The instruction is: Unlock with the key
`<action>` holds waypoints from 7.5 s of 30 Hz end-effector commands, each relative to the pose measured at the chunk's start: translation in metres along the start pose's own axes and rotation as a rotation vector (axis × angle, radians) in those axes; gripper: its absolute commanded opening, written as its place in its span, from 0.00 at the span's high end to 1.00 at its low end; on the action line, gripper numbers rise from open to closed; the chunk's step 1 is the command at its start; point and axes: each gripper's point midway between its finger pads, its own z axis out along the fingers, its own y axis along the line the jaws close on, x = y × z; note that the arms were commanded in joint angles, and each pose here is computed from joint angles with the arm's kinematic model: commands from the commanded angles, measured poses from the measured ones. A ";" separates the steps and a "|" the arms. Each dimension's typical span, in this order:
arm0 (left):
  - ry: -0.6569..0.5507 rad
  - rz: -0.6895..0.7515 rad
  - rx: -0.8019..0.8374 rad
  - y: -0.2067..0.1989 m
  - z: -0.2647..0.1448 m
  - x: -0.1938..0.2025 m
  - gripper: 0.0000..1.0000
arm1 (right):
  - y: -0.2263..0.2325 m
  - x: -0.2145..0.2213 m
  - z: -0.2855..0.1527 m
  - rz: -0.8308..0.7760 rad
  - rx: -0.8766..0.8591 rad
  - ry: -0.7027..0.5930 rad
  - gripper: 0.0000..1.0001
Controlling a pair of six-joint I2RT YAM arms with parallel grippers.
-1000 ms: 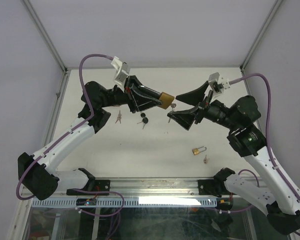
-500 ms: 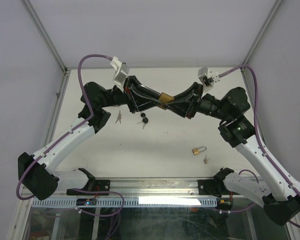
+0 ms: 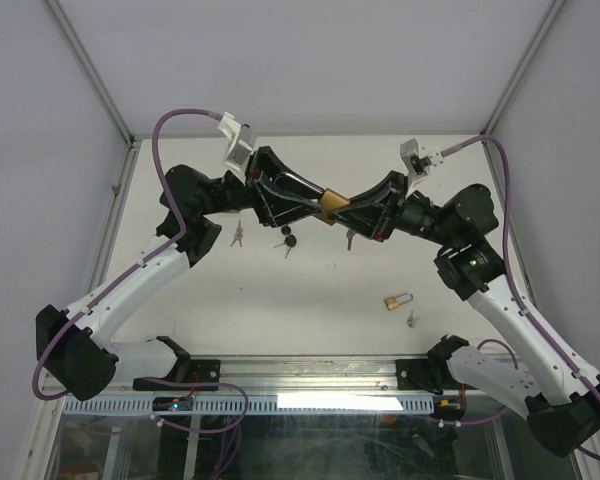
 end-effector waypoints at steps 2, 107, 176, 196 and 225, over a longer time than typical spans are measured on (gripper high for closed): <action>-0.030 0.073 -0.003 -0.008 -0.005 -0.015 0.65 | 0.010 -0.029 -0.007 0.029 0.014 -0.107 1.00; 0.080 -0.653 -2.020 0.193 -0.614 0.173 0.01 | -0.168 0.074 -0.038 0.621 0.639 0.383 0.00; 0.833 -0.281 -1.618 0.369 -0.357 0.215 0.01 | -0.193 0.118 -0.099 0.458 1.007 0.619 0.00; 0.914 -0.494 -1.503 0.337 -0.364 0.257 0.04 | -0.197 0.111 -0.099 0.440 1.027 0.619 0.00; 0.827 -0.359 -1.435 0.325 -0.344 0.222 1.00 | -0.188 0.095 -0.080 0.419 0.920 0.566 0.00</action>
